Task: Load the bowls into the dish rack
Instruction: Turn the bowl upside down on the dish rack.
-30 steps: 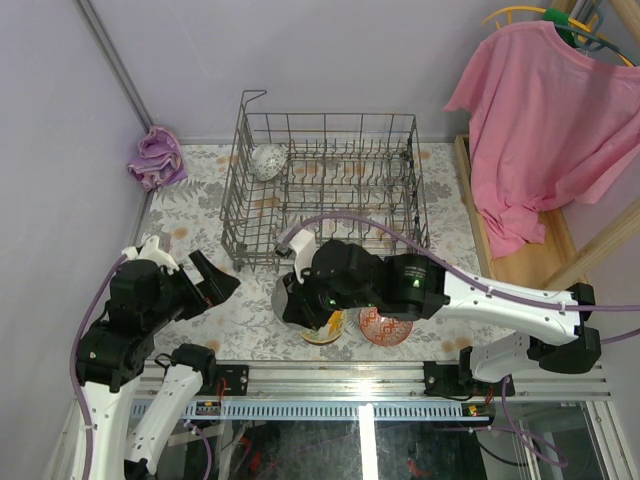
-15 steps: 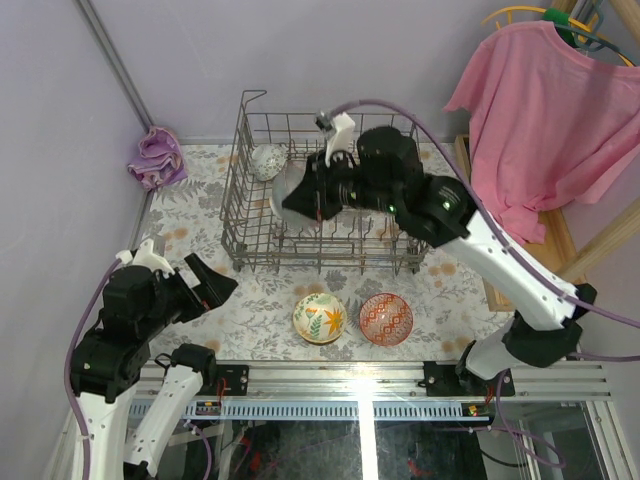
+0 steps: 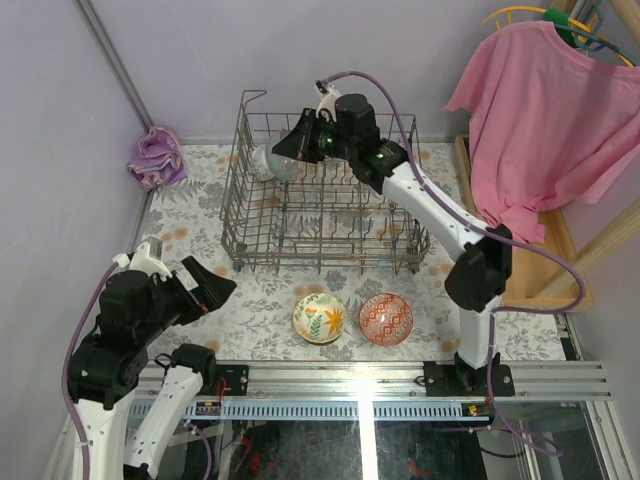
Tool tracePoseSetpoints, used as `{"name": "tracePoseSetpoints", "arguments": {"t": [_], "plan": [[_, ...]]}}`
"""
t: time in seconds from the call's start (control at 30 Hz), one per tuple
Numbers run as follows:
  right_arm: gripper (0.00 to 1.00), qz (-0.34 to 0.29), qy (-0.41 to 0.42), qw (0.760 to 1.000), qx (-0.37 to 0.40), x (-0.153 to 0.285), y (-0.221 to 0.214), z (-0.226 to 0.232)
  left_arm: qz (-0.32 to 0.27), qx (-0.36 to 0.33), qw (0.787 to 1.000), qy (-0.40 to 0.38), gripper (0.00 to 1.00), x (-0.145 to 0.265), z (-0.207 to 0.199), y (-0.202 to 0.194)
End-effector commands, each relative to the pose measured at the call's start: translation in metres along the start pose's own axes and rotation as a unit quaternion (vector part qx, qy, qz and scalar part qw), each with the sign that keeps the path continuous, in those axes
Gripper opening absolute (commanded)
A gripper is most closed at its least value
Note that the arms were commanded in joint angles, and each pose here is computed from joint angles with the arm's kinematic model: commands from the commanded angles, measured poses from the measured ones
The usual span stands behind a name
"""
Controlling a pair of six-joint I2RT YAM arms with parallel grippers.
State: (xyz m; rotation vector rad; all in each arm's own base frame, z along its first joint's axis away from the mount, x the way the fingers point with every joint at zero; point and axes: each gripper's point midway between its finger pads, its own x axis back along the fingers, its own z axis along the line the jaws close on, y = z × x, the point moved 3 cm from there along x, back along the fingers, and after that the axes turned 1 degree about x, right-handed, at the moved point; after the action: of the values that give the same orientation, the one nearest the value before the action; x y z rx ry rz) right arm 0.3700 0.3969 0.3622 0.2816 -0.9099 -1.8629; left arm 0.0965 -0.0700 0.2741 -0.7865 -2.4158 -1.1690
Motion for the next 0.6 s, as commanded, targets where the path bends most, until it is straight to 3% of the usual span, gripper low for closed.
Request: {"name": "tracePoseSetpoints", "arguments": {"t": [0.0,0.23,0.57], "plan": [[0.0,-0.078,0.12,0.99,-0.002,-0.019,0.043,0.045,0.01,0.0,0.999,-0.036,1.0,0.011,-0.011,-0.005],[0.0,-0.081,0.121,0.988,-0.041,-0.069,0.03,0.006,0.009,-0.002,0.999,-0.04,1.0,0.013,-0.012,-0.005],[0.0,-0.093,0.138,0.982,-0.086,-0.106,0.015,-0.025,0.01,-0.009,0.999,-0.034,1.0,0.011,-0.009,-0.006]]}}
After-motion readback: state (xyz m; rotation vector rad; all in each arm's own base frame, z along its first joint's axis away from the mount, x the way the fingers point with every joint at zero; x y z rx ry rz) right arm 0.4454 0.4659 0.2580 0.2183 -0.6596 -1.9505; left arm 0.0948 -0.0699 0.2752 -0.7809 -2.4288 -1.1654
